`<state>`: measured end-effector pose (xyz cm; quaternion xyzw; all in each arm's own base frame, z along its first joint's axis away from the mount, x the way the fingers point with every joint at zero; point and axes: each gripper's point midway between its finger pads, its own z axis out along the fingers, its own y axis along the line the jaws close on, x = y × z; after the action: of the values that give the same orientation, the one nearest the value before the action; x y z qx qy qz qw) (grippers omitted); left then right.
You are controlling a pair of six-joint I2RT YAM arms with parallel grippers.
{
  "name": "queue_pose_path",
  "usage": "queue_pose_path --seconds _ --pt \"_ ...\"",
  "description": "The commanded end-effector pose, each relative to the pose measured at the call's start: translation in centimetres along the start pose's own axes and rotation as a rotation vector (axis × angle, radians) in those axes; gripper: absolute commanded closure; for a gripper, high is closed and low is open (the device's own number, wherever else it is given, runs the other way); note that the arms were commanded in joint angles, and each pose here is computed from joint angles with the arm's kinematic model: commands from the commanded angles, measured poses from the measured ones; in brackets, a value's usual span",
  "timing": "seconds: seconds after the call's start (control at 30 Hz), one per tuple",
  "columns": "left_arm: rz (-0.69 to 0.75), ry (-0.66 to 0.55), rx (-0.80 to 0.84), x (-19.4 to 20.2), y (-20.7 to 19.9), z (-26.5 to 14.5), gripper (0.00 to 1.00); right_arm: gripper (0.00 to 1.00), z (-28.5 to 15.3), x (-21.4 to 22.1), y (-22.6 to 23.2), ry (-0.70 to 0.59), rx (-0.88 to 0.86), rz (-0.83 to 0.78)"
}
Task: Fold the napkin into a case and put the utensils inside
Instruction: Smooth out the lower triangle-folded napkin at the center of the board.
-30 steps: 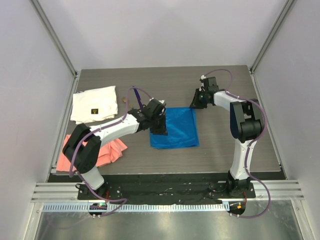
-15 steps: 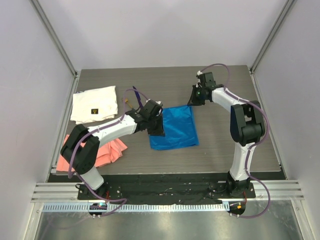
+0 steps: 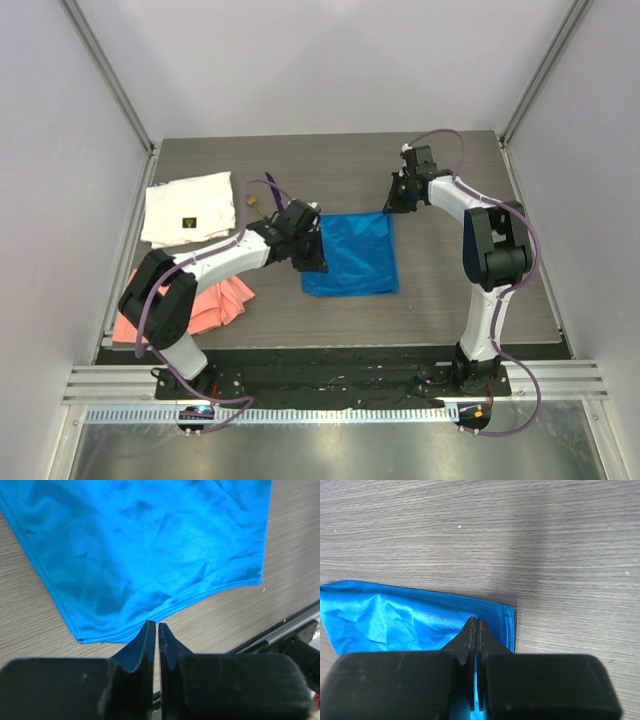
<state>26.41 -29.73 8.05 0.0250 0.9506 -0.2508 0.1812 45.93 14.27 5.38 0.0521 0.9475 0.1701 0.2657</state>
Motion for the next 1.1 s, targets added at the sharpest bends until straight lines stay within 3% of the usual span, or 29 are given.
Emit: queue_pose_path --seconds 0.0,0.07,0.1,0.13,0.2,0.27,0.43,0.47,0.53,0.6,0.63,0.77,1.07 --pt "0.053 -0.052 0.149 -2.0 -3.8 -0.6 0.84 0.99 -0.3 -1.1 0.0 -0.030 0.004 0.001" --pt "0.065 -0.084 0.189 -3.3 -5.5 -1.0 0.77 0.89 -0.5 -0.8 0.1 -0.016 -0.021 0.015" --pt "0.061 -0.099 0.207 -3.9 -6.1 -0.7 0.71 0.71 -0.5 -0.7 0.2 -0.016 -0.024 0.024" --pt "0.061 -0.113 0.219 -4.5 -6.6 -0.6 0.69 0.65 -0.7 -0.5 0.4 -0.010 -0.036 0.033" --pt "0.062 -0.181 0.225 -6.6 -7.9 -0.6 0.63 0.60 -1.4 -1.2 0.2 -0.029 -0.059 0.086" --pt "0.067 -0.236 0.229 -8.6 -9.6 0.3 0.63 0.59 -1.7 -1.1 -0.2 -0.023 -0.088 0.144" --pt "0.116 -0.429 0.132 -13.7 -12.2 2.5 0.58 0.63 -2.5 -1.4 -2.4 -0.048 -0.131 0.264" --pt "0.140 -0.406 0.093 -13.4 -11.7 4.6 0.58 0.66 -2.6 -1.6 -2.6 -0.060 -0.136 0.272" --pt "0.168 -0.436 0.105 -15.1 -13.1 5.2 0.60 0.81 -2.6 -1.1 -2.9 -0.057 -0.155 0.307" --pt "0.288 -0.378 0.125 -14.6 -13.4 7.6 0.61 0.85 -2.5 -1.3 -2.7 -0.079 -0.178 0.309" --pt "0.347 -0.369 0.193 -15.0 -15.3 7.1 0.60 0.86 -2.4 -0.7 -2.7 -0.071 -0.184 0.325" --pt "0.490 -0.333 0.202 -14.9 -14.9 9.0 0.56 0.96 -1.9 -0.1 -2.4 -0.067 -0.221 0.317" --pt "0.608 -0.151 0.326 -14.6 -13.6 11.5 0.59 0.99 -1.6 0.1 -2.7 -0.092 -0.224 0.303"
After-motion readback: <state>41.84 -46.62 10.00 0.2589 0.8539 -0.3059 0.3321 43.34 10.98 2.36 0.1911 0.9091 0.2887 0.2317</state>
